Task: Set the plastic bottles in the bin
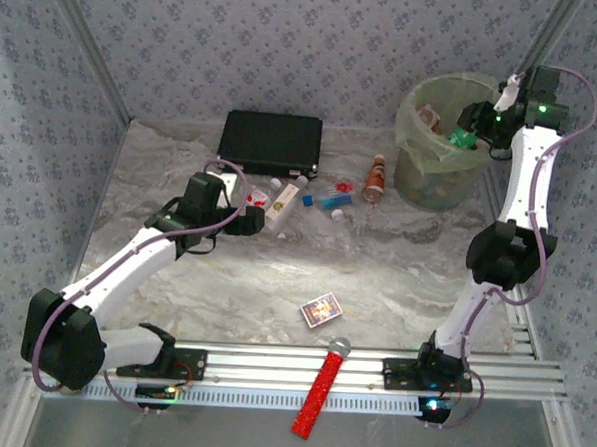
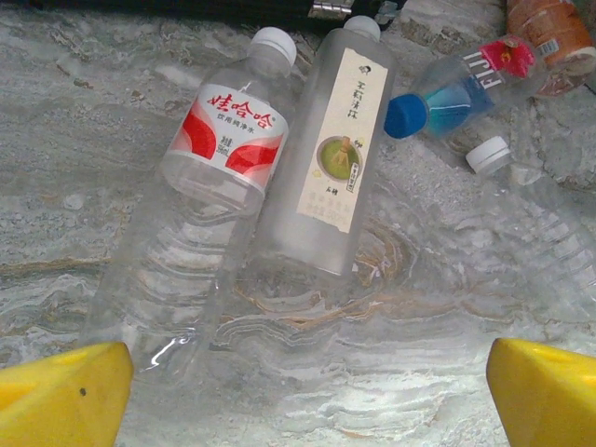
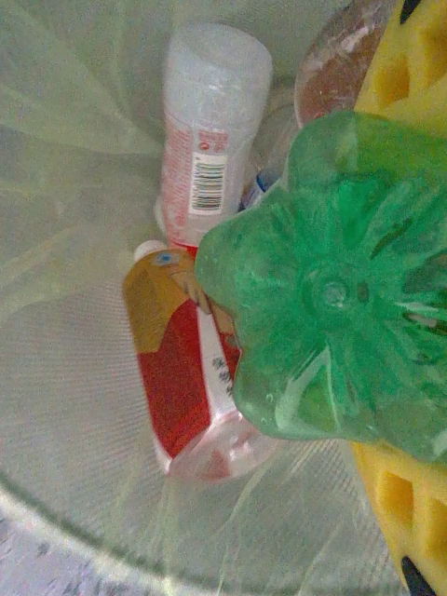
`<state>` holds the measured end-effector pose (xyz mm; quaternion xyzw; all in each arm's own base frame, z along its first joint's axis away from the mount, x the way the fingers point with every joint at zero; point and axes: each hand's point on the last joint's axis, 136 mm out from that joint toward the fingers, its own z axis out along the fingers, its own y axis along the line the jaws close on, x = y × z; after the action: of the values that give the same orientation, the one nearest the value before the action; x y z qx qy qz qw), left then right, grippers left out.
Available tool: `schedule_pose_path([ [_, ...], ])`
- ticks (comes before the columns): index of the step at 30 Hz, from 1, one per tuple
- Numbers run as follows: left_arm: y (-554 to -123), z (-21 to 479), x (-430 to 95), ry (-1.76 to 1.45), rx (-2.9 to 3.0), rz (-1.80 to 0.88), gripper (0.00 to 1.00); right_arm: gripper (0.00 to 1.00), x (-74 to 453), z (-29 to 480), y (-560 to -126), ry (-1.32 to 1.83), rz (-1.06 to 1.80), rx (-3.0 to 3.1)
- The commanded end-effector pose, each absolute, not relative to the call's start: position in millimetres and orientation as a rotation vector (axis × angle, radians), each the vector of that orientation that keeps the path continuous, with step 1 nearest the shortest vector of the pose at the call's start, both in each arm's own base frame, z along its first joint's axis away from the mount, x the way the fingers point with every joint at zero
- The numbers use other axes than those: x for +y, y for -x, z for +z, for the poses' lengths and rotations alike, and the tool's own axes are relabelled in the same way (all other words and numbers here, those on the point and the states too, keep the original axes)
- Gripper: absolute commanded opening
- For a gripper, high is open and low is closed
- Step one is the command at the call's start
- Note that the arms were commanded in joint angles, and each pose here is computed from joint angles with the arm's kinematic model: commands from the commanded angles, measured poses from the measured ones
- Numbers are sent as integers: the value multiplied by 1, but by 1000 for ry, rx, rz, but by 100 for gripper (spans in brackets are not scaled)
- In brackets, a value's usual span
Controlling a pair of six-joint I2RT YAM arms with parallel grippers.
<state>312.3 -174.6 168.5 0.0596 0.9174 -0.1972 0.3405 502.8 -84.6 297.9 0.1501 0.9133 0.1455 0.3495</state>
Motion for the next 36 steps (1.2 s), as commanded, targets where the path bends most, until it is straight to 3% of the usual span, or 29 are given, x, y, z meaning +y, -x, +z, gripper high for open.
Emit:
schedule_pose_path([
  [1,-312,169,-179,-234,2403,-493,97,49,-77,268,-498,-376,411,2462],
  [8,-309,155,-172,-319,2483,-392,97,52,-68,239,-491,-320,411,2573],
  [13,-311,154,-170,-334,2495,-356,98,62,-60,237,-487,-260,379,2593],
  [18,-315,156,-172,-351,2489,-349,99,81,-51,264,-486,-237,395,2538],
  [24,-324,156,-175,-385,2487,-329,100,89,-49,315,-480,-219,364,2441],
  [30,-331,154,-180,-397,2492,-332,100,86,-55,351,-475,-230,308,2349],
  [36,-332,152,-182,-397,2493,-343,100,59,-60,335,-481,-244,273,2387],
])
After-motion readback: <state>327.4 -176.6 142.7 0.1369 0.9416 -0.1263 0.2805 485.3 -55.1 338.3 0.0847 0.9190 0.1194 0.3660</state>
